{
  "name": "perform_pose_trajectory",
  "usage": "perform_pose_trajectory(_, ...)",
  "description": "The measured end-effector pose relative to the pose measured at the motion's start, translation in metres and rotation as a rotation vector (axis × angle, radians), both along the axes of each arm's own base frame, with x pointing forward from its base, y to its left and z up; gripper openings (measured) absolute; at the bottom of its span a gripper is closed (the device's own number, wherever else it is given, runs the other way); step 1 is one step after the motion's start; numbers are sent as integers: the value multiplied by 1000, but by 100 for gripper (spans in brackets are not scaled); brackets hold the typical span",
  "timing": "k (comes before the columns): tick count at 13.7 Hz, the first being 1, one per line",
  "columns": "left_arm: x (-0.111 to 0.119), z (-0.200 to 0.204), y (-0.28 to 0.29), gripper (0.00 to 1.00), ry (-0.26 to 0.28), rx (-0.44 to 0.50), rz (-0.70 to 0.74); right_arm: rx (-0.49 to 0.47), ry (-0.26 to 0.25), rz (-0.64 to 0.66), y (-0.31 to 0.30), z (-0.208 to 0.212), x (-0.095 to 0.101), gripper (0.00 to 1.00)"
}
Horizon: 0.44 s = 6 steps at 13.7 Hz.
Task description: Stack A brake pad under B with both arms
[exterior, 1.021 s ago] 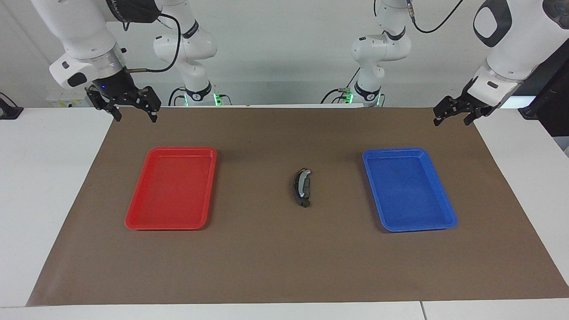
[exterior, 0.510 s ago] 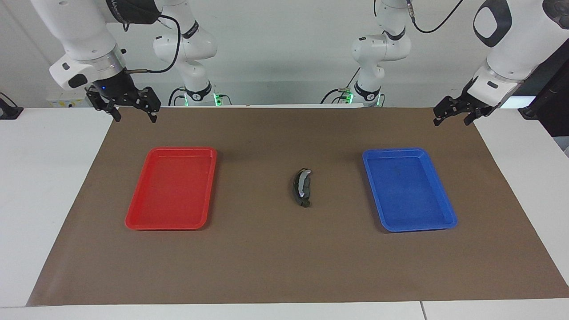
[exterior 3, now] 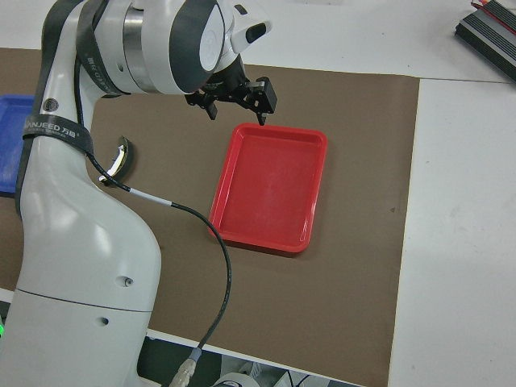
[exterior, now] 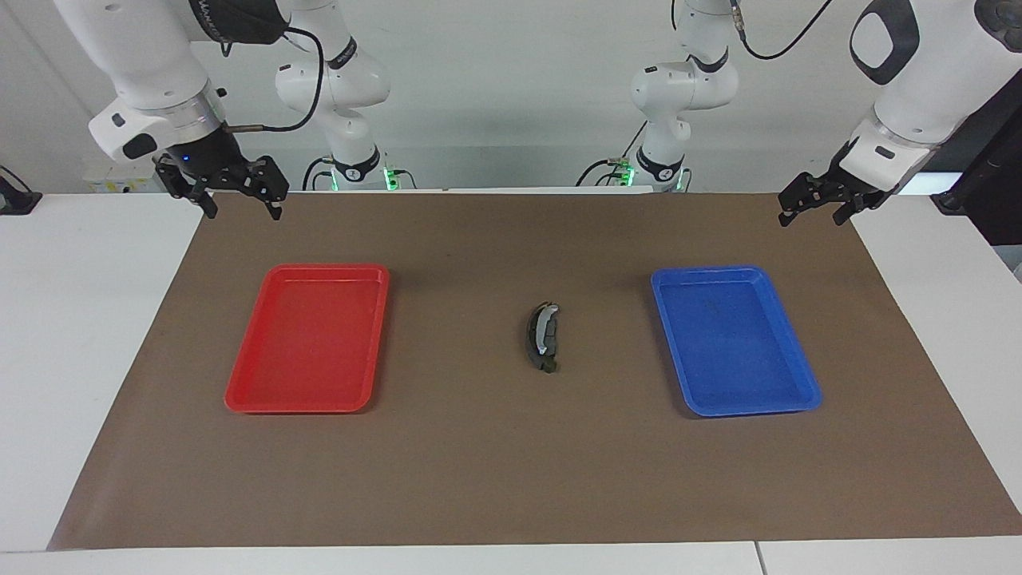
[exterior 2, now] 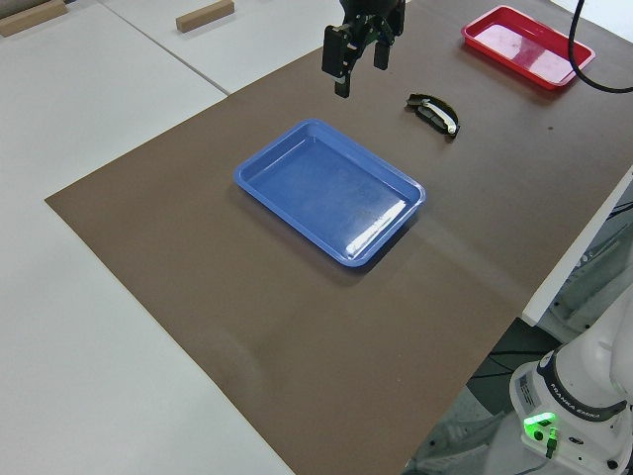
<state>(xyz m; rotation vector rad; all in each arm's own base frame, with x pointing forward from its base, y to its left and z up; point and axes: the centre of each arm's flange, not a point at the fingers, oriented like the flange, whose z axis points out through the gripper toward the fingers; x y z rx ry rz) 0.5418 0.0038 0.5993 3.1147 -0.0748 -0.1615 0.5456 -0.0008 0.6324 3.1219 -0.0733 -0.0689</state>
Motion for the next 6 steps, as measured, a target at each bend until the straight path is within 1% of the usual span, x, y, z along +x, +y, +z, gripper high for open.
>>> perform_pose_trajectory(6,0,0,0,100,0,0,0,0,0,0,0,0,0,100)
